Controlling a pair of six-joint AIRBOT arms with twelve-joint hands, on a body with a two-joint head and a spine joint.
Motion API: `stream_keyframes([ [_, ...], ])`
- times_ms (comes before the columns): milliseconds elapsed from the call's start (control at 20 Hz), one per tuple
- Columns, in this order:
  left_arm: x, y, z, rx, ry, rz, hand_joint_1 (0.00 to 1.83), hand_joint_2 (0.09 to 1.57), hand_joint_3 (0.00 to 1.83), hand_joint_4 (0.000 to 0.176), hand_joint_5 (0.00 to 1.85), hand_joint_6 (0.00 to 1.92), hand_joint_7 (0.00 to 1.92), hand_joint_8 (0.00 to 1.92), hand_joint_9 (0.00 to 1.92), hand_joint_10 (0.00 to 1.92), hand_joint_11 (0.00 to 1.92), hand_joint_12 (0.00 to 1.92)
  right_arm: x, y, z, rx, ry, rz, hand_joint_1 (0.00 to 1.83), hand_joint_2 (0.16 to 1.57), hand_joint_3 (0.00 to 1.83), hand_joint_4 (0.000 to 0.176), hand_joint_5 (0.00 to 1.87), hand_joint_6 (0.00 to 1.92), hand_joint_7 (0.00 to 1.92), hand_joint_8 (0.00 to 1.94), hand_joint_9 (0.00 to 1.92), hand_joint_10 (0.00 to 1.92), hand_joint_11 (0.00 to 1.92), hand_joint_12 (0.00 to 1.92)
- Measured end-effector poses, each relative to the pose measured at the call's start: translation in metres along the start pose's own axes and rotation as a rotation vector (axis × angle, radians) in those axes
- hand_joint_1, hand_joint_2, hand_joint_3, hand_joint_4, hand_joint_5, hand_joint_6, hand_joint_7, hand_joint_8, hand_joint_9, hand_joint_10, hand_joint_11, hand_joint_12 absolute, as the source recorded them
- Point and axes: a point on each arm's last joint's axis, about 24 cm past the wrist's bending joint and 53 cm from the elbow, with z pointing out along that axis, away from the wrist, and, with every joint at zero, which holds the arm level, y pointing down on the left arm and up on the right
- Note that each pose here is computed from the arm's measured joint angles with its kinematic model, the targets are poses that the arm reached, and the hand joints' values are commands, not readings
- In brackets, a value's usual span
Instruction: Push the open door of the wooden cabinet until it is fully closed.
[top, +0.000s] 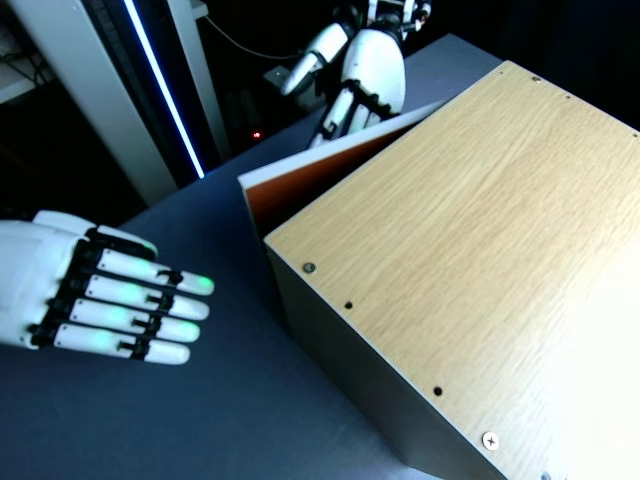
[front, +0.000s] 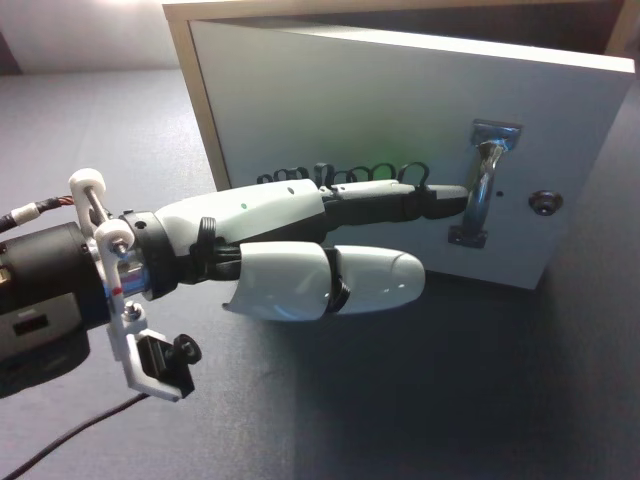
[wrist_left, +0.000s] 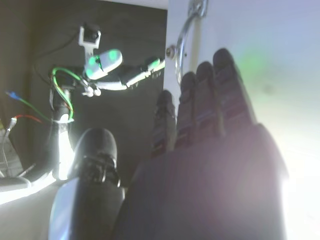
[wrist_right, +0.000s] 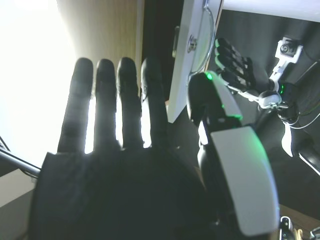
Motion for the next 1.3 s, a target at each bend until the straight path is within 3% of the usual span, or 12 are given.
stream_keyframes([
  [150,-0.007,0.005,0.003,-0.006,-0.023,-0.027,0.0,1.32,0.0,0.175,0.15,0.0,0.12,0.01,0.09,0.0,0.12,0.05,0.0,0.0,0.0,-0.002,0.001,0.0,0.46,1.4,0.0,0.0,0.43,0.0,0.34,0.0,0.27,0.0,0.0,0.63],
  [250,-0.018,0.007,0.004,-0.012,-0.062,-0.08,0.0,1.35,0.0,0.16,0.18,0.01,0.13,0.01,0.1,0.0,0.08,0.04,0.001,0.0,0.0,-0.002,0.002,0.001,0.48,1.39,0.0,0.0,0.42,0.0,0.33,0.0,0.26,0.0,0.0,0.61],
  [350,-0.021,0.005,0.007,0.004,-0.075,-0.102,0.0,1.36,0.01,0.152,0.19,0.01,0.11,0.0,0.08,0.0,0.04,0.02,0.001,-0.001,0.0,0.001,0.0,0.002,0.47,1.39,0.0,0.0,0.42,0.0,0.33,0.0,0.26,0.0,0.0,0.63],
  [400,-0.023,0.002,0.01,0.017,-0.078,-0.103,0.0,1.36,0.0,0.145,0.27,0.01,0.17,0.01,0.15,0.01,0.12,0.06,0.001,0.0,0.0,-0.003,0.002,0.001,0.44,1.38,0.0,0.0,0.43,0.0,0.34,0.0,0.27,0.01,0.0,0.66],
  [500,-0.03,-0.003,0.013,0.045,-0.099,-0.124,0.0,1.38,0.01,0.115,0.27,0.01,0.19,0.01,0.12,0.0,0.09,0.04,0.001,0.0,0.0,-0.003,0.002,0.001,0.51,1.39,0.0,0.0,0.42,0.0,0.33,0.0,0.27,0.0,0.0,0.66],
  [650,-0.038,0.002,0.018,0.044,-0.12,-0.147,0.04,1.39,0.01,0.134,0.27,0.0,0.16,0.0,0.13,0.0,0.12,0.06,0.001,-0.001,0.0,0.001,-0.002,0.002,0.62,1.4,0.0,0.0,0.44,0.0,0.35,0.0,0.29,0.01,0.0,0.65],
  [750,-0.039,0.005,0.023,0.044,-0.124,-0.157,0.1,1.4,0.0,0.126,0.25,0.0,0.16,0.0,0.11,0.0,0.09,0.04,0.001,-0.001,0.0,-0.001,0.0,0.002,0.59,1.4,0.0,0.0,0.45,0.0,0.37,0.01,0.3,0.01,0.0,0.63],
  [850,-0.038,0.004,0.025,0.048,-0.124,-0.166,0.16,1.41,0.0,0.103,0.26,0.0,0.17,0.0,0.1,0.0,0.07,0.03,0.001,-0.002,0.0,0.001,-0.002,0.004,0.57,1.41,0.0,0.0,0.45,0.0,0.39,0.01,0.31,0.01,0.0,0.6],
  [1050,-0.037,0.002,0.024,0.056,-0.125,-0.176,0.17,1.4,0.0,0.124,0.28,0.01,0.19,0.01,0.13,0.01,0.1,0.05,0.001,-0.002,0.0,0.001,-0.002,0.008,0.56,1.41,0.0,0.0,0.46,0.0,0.43,0.01,0.36,0.01,0.0,0.71],
  [1150,-0.034,-0.001,0.014,0.065,-0.125,-0.177,0.13,1.39,0.0,0.123,0.32,0.01,0.19,0.0,0.15,0.01,0.13,0.06,0.001,-0.002,0.0,0.003,-0.003,0.008,0.56,1.4,0.0,0.0,0.45,0.0,0.41,0.0,0.34,0.0,0.0,0.76],
  [1250,-0.032,-0.005,0.005,0.075,-0.123,-0.174,0.0,1.4,0.0,0.142,0.29,0.0,0.18,0.0,0.15,0.0,0.11,0.05,0.001,-0.002,0.0,0.002,-0.004,0.012,0.47,1.37,0.0,0.0,0.42,0.0,0.35,0.0,0.28,0.0,0.0,0.61],
  [1300,-0.028,-0.008,0.001,0.082,-0.116,-0.165,0.0,1.4,0.0,0.134,0.29,0.0,0.19,0.0,0.16,0.01,0.12,0.06,0.001,-0.002,0.0,0.002,-0.003,0.012,0.45,1.37,0.0,0.0,0.42,0.0,0.34,0.0,0.27,0.0,0.0,0.59],
])
